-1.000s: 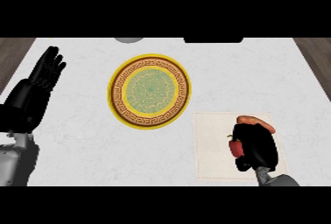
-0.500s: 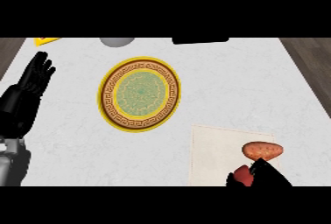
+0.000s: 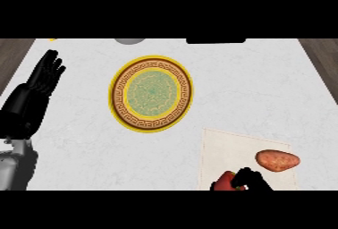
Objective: Pick the bell pepper from the placemat and place it in the plate
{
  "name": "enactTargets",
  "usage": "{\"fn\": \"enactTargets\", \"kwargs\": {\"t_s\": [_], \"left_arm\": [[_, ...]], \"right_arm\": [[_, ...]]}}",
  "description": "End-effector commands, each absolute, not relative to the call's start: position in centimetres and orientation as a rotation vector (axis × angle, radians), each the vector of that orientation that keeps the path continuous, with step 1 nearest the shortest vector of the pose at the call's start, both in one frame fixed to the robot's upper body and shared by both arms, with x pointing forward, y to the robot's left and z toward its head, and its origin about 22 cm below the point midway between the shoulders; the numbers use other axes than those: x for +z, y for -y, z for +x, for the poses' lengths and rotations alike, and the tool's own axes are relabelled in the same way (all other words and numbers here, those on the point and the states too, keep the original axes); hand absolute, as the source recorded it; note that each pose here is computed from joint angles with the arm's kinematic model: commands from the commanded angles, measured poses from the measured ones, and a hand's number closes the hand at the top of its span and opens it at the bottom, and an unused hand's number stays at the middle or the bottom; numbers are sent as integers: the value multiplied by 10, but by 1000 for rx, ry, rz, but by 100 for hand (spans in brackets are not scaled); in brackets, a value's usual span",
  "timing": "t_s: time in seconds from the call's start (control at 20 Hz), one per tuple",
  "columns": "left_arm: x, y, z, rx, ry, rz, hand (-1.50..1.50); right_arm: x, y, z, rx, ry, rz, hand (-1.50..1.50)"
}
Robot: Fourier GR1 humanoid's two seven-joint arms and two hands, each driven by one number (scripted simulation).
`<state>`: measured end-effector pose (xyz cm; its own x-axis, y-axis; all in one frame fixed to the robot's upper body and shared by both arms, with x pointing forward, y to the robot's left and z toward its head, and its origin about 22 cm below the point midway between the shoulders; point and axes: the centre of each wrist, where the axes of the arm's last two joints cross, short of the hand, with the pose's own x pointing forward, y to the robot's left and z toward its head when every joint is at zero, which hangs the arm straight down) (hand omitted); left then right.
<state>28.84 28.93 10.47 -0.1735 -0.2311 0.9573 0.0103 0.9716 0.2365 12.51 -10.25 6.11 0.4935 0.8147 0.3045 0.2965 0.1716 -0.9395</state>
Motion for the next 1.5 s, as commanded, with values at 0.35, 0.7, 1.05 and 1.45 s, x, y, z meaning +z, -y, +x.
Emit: {"fn": "enactTargets", "kwargs": {"t_s": [0.35,0.7,1.05,1.45], "left_arm": [[101,-278,291,-260,1756,131,0],[117,-273,303,-281,1774,100,0],[117,-263,306,-300,1794,86,0],[108,-251,311,-299,1784,47,0]], "right_arm": [[101,65,134,300,1236,-1313,150],[110,61,161,263,1312,-1249,150],[120,62,236,192,1262,-1211,150],[119,58,321,228,1132,-1257,150]]}}
